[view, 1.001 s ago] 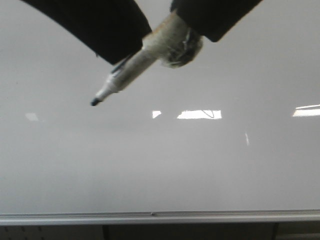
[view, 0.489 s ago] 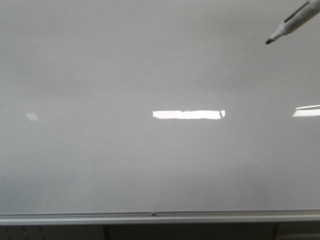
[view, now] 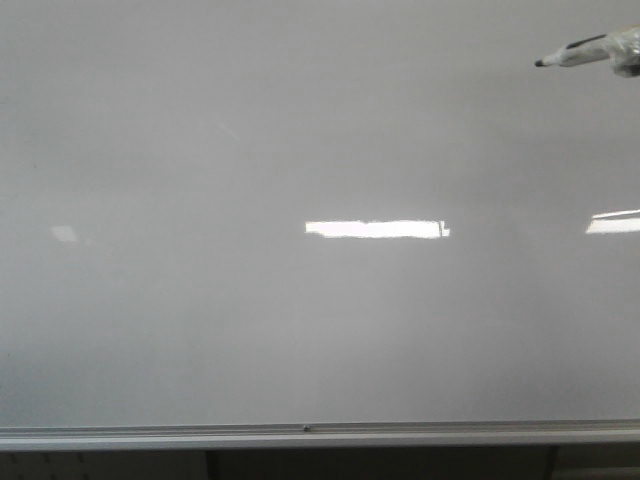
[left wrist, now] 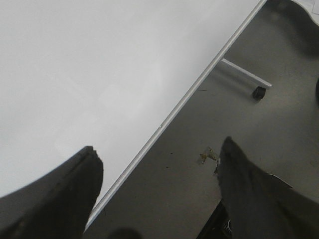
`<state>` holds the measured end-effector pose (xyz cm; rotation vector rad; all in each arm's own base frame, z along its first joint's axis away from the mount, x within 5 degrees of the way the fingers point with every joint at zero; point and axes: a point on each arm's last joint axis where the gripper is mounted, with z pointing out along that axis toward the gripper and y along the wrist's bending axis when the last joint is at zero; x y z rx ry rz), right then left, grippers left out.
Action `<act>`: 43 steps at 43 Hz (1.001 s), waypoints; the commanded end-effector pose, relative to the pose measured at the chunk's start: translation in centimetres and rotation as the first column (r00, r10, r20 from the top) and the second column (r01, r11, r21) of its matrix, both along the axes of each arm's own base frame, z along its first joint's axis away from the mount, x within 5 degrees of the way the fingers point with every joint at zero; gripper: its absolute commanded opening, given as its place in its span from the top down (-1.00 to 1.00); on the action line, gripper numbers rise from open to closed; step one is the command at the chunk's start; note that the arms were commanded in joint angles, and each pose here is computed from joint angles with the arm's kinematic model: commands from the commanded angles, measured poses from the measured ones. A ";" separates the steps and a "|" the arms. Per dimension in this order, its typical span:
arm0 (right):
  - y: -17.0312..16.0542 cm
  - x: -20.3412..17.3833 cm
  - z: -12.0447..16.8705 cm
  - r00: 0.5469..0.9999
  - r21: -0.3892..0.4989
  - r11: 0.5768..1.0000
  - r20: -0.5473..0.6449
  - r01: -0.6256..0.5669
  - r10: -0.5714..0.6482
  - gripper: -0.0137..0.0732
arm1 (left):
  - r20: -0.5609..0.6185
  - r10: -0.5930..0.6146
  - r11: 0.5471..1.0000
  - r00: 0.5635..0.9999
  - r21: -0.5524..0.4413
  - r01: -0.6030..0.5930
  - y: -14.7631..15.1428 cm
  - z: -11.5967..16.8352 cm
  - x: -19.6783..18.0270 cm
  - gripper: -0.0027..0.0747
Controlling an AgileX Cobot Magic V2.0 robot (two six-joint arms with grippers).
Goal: Write number 2 on whiteboard
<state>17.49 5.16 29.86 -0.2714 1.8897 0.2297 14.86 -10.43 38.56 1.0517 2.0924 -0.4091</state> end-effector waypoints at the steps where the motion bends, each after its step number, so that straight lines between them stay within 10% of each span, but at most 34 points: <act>1: 0.5 1.5 1.9 0.979 0.041 0.998 0.199 0.043 -0.051 0.83 | 0.058 0.023 0.997 0.998 -0.078 -0.019 -0.1 1.4 0.0 -0.31; 43: 3.3 9.5 -0.7 0.951 -0.013 0.993 0.290 0.118 -0.110 0.83 | 0.057 0.024 0.997 0.998 -0.078 -0.019 -0.1 1.4 0.0 -0.31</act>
